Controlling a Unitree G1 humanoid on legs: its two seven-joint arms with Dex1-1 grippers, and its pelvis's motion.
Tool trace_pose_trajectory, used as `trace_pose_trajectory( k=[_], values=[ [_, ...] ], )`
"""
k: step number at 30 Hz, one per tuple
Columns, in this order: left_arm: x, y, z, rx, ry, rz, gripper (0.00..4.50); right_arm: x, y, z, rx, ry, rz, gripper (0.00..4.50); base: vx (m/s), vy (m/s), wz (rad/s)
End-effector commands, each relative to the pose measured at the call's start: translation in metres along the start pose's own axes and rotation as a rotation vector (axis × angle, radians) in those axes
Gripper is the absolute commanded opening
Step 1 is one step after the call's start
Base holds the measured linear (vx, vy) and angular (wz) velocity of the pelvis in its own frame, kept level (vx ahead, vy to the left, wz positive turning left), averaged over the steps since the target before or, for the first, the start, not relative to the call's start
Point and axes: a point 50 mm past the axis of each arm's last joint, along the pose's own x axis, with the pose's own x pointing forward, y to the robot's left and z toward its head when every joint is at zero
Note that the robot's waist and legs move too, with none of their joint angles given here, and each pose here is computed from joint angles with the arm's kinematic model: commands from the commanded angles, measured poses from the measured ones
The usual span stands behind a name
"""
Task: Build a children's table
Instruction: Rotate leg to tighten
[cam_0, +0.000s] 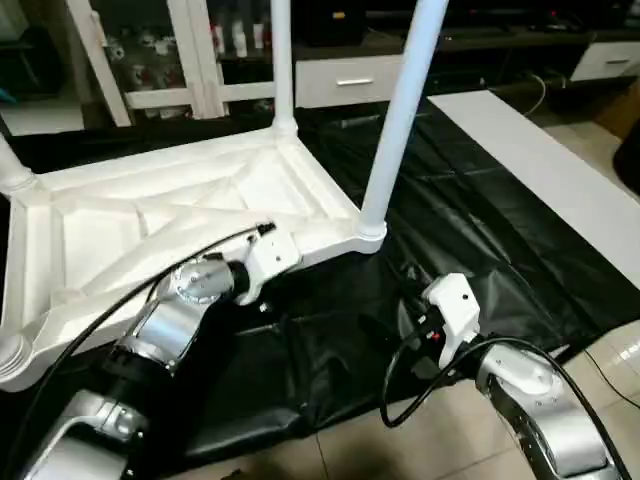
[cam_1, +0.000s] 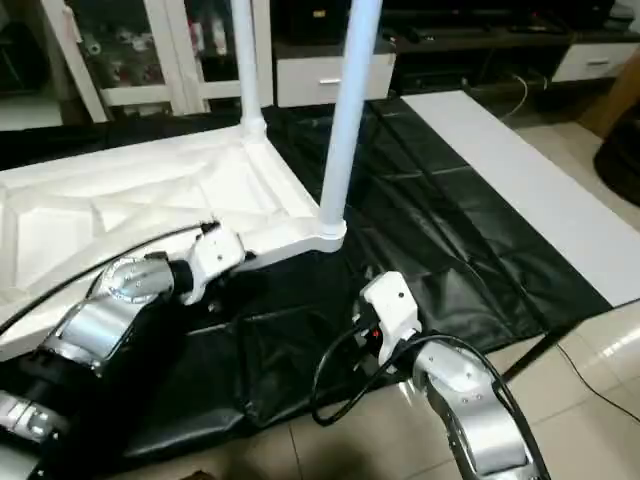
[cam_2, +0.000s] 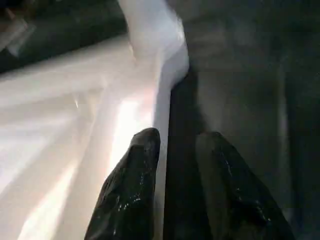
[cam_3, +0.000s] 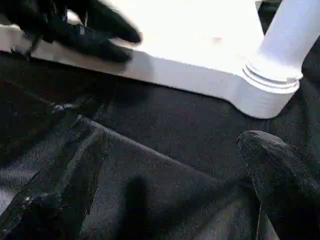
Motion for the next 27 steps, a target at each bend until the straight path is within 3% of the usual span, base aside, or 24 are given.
trace_pose_trajectory(
  k=[1, 2, 4, 7, 10, 12, 14, 16, 19, 22, 27],
  values=[
    [-0.006, -0.002, 0.016, -0.088, -0.161, 0.02, 1.45, -0.002, 0.001, -0.002, -0.009, 0.004, -0.015, 4.5, 0.0, 0.0, 0.0],
    [-0.018, -0.007, 0.02, -0.197, -0.268, 0.075, 1.45, -0.002, 0.002, 0.001, 0.018, -0.021, -0.031, 4.5, 0.0, 0.0, 0.0],
    [-0.026, -0.011, 0.02, -0.231, -0.303, 0.127, 1.45, -0.003, 0.004, 0.004, 0.036, -0.039, -0.039, 4.5, 0.0, 0.0, 0.0],
    [-0.047, -0.023, -0.001, -0.343, -0.238, 0.298, 1.45, -0.003, 0.006, 0.01, 0.072, -0.095, -0.108, 4.5, 0.0, 0.0, 0.0],
    [-0.06, -0.03, -0.015, -0.361, -0.201, 0.435, 1.45, -0.002, 0.0, 0.014, 0.072, -0.124, -0.24, 4.5, 0.0, 0.0, 0.0],
    [-0.079, -0.037, -0.033, -0.426, -0.16, 0.647, 1.45, 0.001, -0.01, 0.015, 0.099, -0.168, -0.402, 4.5, 0.0, 0.0, 0.0],
    [-0.092, -0.037, -0.038, -0.406, -0.141, 0.801, 1.45, 0.005, -0.013, 0.01, 0.098, -0.149, -0.426, 4.5, 0.0, 0.0, 0.0],
    [-0.093, -0.037, -0.038, -0.404, -0.144, 0.805, 1.45, 0.005, -0.013, 0.01, 0.1, -0.149, -0.423, 4.5, 0.0, 0.0, 0.0],
    [-0.111, -0.035, -0.026, -0.36, -0.239, 0.894, 1.45, 0.009, -0.007, 0.012, 0.155, -0.156, -0.34, 4.5, 0.0, 0.0, 0.0],
    [-0.141, -0.036, -0.018, -0.45, -0.486, 0.993, 1.63, 0.011, 0.003, 0.017, 0.182, -0.178, -0.198, 4.5, 0.0, 0.0, 0.0],
    [-0.158, -0.043, -0.031, -0.43, -0.506, 0.912, 2.0, 0.011, 0.005, 0.014, 0.144, -0.161, -0.12, 4.5, 0.0, 0.0, 0.0]
  ],
)
